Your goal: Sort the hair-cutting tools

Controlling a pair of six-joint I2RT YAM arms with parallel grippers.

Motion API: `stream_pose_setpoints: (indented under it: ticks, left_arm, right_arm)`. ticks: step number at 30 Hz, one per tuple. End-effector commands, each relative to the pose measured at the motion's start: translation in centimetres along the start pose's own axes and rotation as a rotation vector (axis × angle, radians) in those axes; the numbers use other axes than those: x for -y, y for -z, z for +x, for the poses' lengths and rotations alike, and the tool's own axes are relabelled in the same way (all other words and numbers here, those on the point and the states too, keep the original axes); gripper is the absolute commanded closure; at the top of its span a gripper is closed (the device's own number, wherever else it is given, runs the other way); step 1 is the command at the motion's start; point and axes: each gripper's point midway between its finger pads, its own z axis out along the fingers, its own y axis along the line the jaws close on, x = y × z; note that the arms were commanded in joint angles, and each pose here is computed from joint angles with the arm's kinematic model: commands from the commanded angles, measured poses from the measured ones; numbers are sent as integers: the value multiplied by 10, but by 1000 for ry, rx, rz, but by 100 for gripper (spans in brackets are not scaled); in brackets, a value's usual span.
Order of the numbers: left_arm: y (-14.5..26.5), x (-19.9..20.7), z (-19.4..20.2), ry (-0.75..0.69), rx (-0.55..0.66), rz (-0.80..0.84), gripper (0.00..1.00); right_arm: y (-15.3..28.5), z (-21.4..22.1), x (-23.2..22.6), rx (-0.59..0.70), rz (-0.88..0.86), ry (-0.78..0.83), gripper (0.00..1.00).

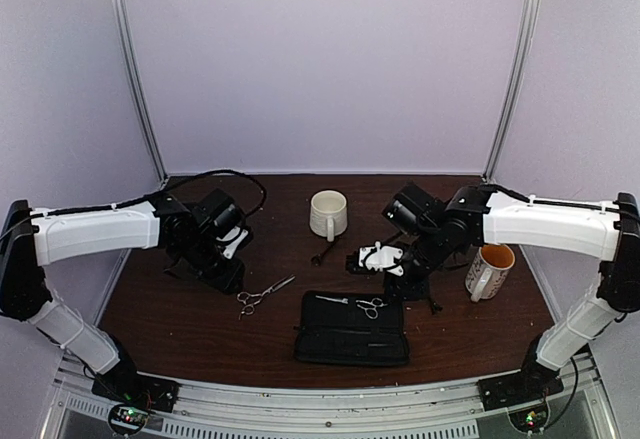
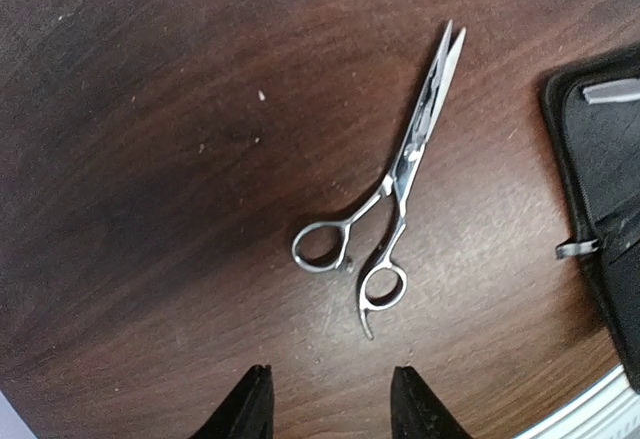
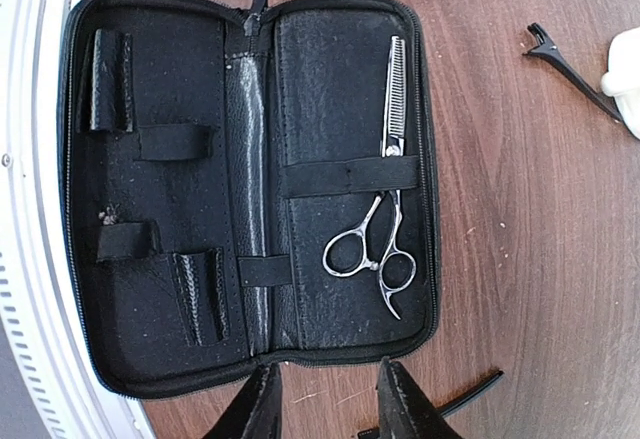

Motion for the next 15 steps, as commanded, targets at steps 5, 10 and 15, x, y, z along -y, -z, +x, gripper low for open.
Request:
stream_pose_setpoints:
  ticks: [5, 10, 15]
  left_arm:
    - [-1, -12, 12, -286, -29, -33, 59]
    - [-1, -4, -7, -382, 21, -15, 64]
    - [6, 7, -21, -413, 58, 65, 63]
  right_arm:
    - [-17, 7, 6, -1, 6, 18, 68]
    - [-32, 17, 31, -59, 59, -67, 69]
    - [-47, 39, 53, -135, 167, -102, 65]
